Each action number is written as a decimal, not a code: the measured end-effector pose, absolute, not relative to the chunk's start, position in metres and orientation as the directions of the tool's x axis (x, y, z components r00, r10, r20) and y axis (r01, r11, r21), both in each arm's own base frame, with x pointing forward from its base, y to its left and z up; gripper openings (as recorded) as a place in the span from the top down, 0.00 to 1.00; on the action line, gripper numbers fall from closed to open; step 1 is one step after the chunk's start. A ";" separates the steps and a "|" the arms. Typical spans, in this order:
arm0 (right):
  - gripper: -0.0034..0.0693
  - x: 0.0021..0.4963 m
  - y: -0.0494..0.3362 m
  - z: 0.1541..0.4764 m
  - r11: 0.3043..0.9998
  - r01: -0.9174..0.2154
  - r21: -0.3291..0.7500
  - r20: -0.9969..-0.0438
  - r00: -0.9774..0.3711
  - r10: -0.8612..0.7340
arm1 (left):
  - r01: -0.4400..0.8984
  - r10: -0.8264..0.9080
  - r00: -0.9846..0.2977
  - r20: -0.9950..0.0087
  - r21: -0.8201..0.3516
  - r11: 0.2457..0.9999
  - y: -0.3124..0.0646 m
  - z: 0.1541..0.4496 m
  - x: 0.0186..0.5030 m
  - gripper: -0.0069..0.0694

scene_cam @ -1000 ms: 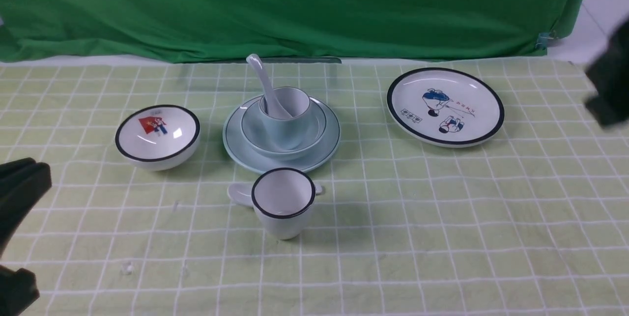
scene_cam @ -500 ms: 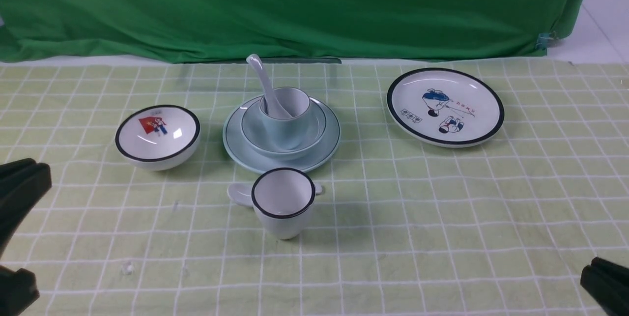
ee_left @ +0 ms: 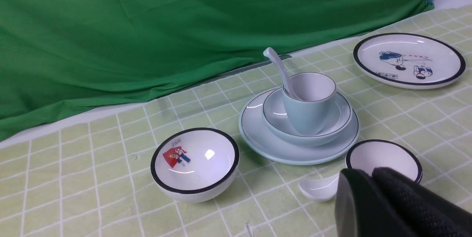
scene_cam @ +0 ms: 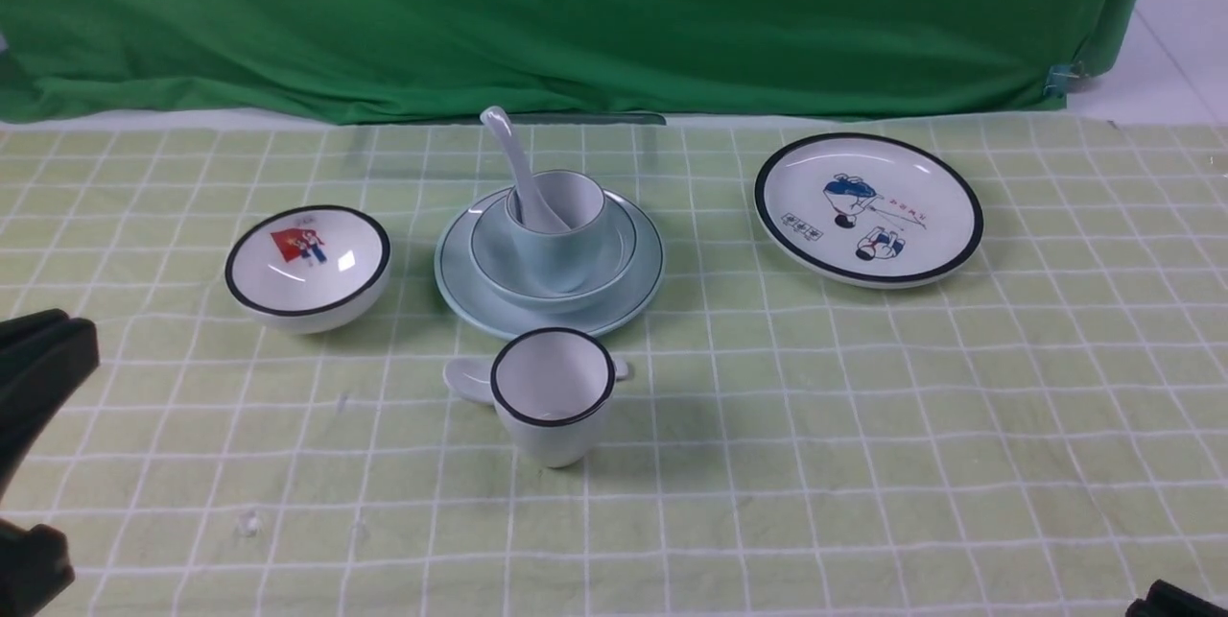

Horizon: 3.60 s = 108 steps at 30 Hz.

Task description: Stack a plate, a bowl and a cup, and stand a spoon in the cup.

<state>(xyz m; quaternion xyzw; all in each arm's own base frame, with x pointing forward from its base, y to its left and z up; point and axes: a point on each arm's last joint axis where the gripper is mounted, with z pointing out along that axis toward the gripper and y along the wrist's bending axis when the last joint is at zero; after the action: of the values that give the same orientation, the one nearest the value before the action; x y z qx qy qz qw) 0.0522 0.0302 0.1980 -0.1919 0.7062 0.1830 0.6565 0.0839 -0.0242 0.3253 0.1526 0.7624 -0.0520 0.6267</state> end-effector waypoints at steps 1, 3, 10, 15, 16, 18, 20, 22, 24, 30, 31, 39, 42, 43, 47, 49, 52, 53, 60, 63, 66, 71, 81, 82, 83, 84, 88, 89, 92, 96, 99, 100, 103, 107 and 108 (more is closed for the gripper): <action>0.78 0.052 0.028 0.198 0.875 -0.484 0.015 -0.998 -0.063 -0.017 | 0.298 0.168 -0.168 -0.971 0.113 0.948 -0.024 0.325 0.084 0.92; 0.78 0.052 0.025 0.198 0.893 -0.449 0.031 -0.997 -0.072 -0.002 | 0.298 0.170 -0.169 -0.971 0.114 0.948 -0.024 0.325 0.084 0.92; 0.77 0.055 0.009 0.192 0.986 -0.167 0.007 -0.993 -0.118 -0.014 | 0.299 0.173 -0.175 -0.969 0.115 0.947 -0.024 0.324 0.084 0.92; 0.77 0.056 0.007 0.192 0.991 -0.132 -0.030 -0.992 -0.116 -0.045 | 0.298 0.175 -0.175 -0.969 0.118 0.947 -0.024 0.324 0.084 0.92; 0.78 0.056 0.007 0.192 0.991 -0.130 -0.023 -0.992 -0.118 -0.039 | 0.298 0.175 -0.175 -0.969 0.118 0.947 -0.024 0.324 0.084 0.92; 0.78 0.056 0.007 0.192 0.992 -0.128 -0.004 -0.992 -0.124 -0.020 | 0.298 0.176 -0.175 -0.969 0.118 0.947 -0.024 0.324 0.084 0.92; 0.78 0.056 0.007 0.192 0.992 -0.127 0.006 -0.992 -0.126 -0.010 | 0.298 0.176 -0.175 -0.969 0.118 0.947 -0.024 0.324 0.084 0.92; 0.77 0.056 0.007 0.191 0.992 -0.127 0.007 -0.992 -0.128 -0.009 | 0.298 0.176 -0.175 -0.969 0.118 0.947 -0.024 0.324 0.084 0.92; 0.77 0.056 0.007 0.191 0.992 -0.127 0.007 -0.992 -0.130 -0.009 | 0.298 0.176 -0.175 -0.969 0.118 0.947 -0.024 0.324 0.084 0.92; 0.75 0.056 0.007 0.191 0.992 -0.127 0.007 -0.991 -0.133 -0.010 | 0.298 0.176 -0.175 -0.969 0.118 0.947 -0.024 0.324 0.084 0.92; 0.74 0.056 0.007 0.191 0.992 -0.127 0.007 -0.991 -0.133 -0.010 | 0.298 0.177 -0.174 -0.969 0.119 0.947 -0.024 0.324 0.084 0.92; 0.71 0.056 0.007 0.191 0.992 -0.127 0.007 -0.991 -0.135 -0.010 | 0.293 0.172 -0.153 -0.973 0.122 0.948 -0.022 0.326 0.078 0.92; 0.70 0.056 0.007 0.191 0.992 -0.127 0.007 -0.991 -0.135 -0.010 | 0.231 0.133 -0.091 -0.987 0.109 0.967 -0.015 0.332 0.062 0.92; 0.70 0.056 0.007 0.191 0.992 -0.127 0.007 -0.991 -0.136 -0.010 | 0.180 0.116 -0.050 -0.992 0.106 0.978 -0.011 0.335 0.053 0.92; 0.69 0.056 0.007 0.191 0.992 -0.127 0.007 -0.991 -0.137 -0.010 | 0.051 0.128 0.031 -0.991 0.130 0.990 -0.004 0.339 0.035 0.92; 0.68 0.056 0.007 0.191 0.992 -0.127 0.008 -0.991 -0.137 -0.009 | -0.006 0.093 0.073 -0.993 0.093 0.996 -0.004 0.339 0.027 0.92; 0.67 0.056 0.007 0.191 0.992 -0.127 0.008 -0.991 -0.137 -0.009 | -0.037 0.039 0.089 -0.995 0.036 0.999 -0.004 0.331 0.025 0.92; 0.66 0.056 0.007 0.191 0.992 -0.127 0.008 -0.991 -0.137 -0.009 | -0.044 -0.009 0.063 -0.998 -0.012 0.999 -0.005 0.313 0.029 0.92; 0.64 0.056 0.007 0.191 0.992 -0.127 0.008 -0.991 -0.136 -0.009 | -0.089 -0.031 -0.057 -0.998 -0.026 0.996 0.002 0.217 0.053 0.92; 0.63 0.056 0.007 0.191 0.992 -0.127 0.007 -0.990 -0.137 -0.010 | -0.089 0.003 -0.136 -0.991 0.015 0.996 0.003 0.193 0.056 0.92; 0.63 0.056 0.007 0.191 0.992 -0.127 0.007 -0.991 -0.137 -0.010 | -0.064 0.068 -0.218 -0.974 0.084 0.994 0.002 0.185 0.055 0.92; 0.62 0.056 0.007 0.191 0.992 -0.127 0.007 -0.991 -0.137 -0.010 | -0.005 0.141 -0.255 -0.957 0.147 0.989 0.000 0.181 0.054 0.92; 0.62 0.056 0.007 0.191 0.992 -0.127 0.008 -0.991 -0.137 -0.009 | 0.037 0.126 -0.250 -0.960 0.121 0.992 -0.002 0.181 0.054 0.92; 0.62 0.056 0.007 0.191 0.992 -0.127 0.008 -0.991 -0.137 -0.009 | 0.036 0.129 -0.249 -0.960 0.123 0.992 -0.002 0.181 0.054 0.92; 0.62 0.056 0.007 0.191 0.992 -0.127 0.008 -0.991 -0.137 -0.009 | 0.036 0.128 -0.249 -0.960 0.123 0.992 -0.002 0.181 0.054 0.92; 0.62 0.056 0.007 0.191 0.992 -0.127 0.008 -0.991 -0.137 -0.009 | 0.035 0.127 -0.248 -0.960 0.122 0.992 -0.002 0.181 0.054 0.92; 0.62 0.056 0.007 0.191 0.992 -0.127 0.008 -0.991 -0.137 -0.009 | 0.010 0.057 -0.214 -0.975 0.056 0.998 -0.001 0.184 0.055 0.92; 0.62 0.056 0.007 0.191 0.992 -0.127 0.008 -0.991 -0.137 -0.009 | 0.002 0.028 -0.205 -0.978 0.028 1.000 -0.001 0.185 0.055 0.92; 0.62 0.056 0.007 0.191 0.992 -0.127 0.008 -0.991 -0.137 -0.009 | -0.026 -0.059 -0.180 -0.982 -0.055 0.998 0.000 0.187 0.055 0.92; 0.62 0.056 0.007 0.191 0.992 -0.127 0.008 -0.991 -0.137 -0.009 | -0.058 -0.136 -0.165 -0.977 -0.128 0.990 0.002 0.188 0.056 0.92; 0.62 0.056 0.007 0.191 0.992 -0.127 0.008 -0.991 -0.137 -0.009 | -0.062 -0.142 -0.165 -0.976 -0.133 0.989 0.002 0.188 0.056 0.92; 0.62 0.056 0.007 0.191 0.992 -0.127 0.008 -0.991 -0.137 -0.009 | -0.062 -0.139 -0.165 -0.976 -0.131 0.989 0.002 0.188 0.056 0.92; 0.62 0.056 0.007 0.191 0.992 -0.127 0.010 -0.990 -0.137 -0.008 | -0.062 -0.128 -0.164 -0.978 -0.120 0.991 0.002 0.188 0.056 0.92; 0.62 0.056 0.007 0.191 0.992 -0.127 0.010 -0.990 -0.137 -0.008 | -0.060 -0.107 -0.165 -0.980 -0.099 0.993 0.002 0.188 0.056 0.92; 0.62 0.056 0.007 0.191 0.992 -0.127 0.010 -0.990 -0.137 -0.008 | -0.060 -0.107 -0.165 -0.980 -0.098 0.993 0.002 0.188 0.056 0.92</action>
<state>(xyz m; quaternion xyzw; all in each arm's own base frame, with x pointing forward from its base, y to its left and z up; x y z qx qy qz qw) 0.0555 0.0072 0.1905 -0.0447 0.7527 0.0452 0.6552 0.0556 0.0022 0.1883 -0.0546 0.7632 -0.0181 0.6436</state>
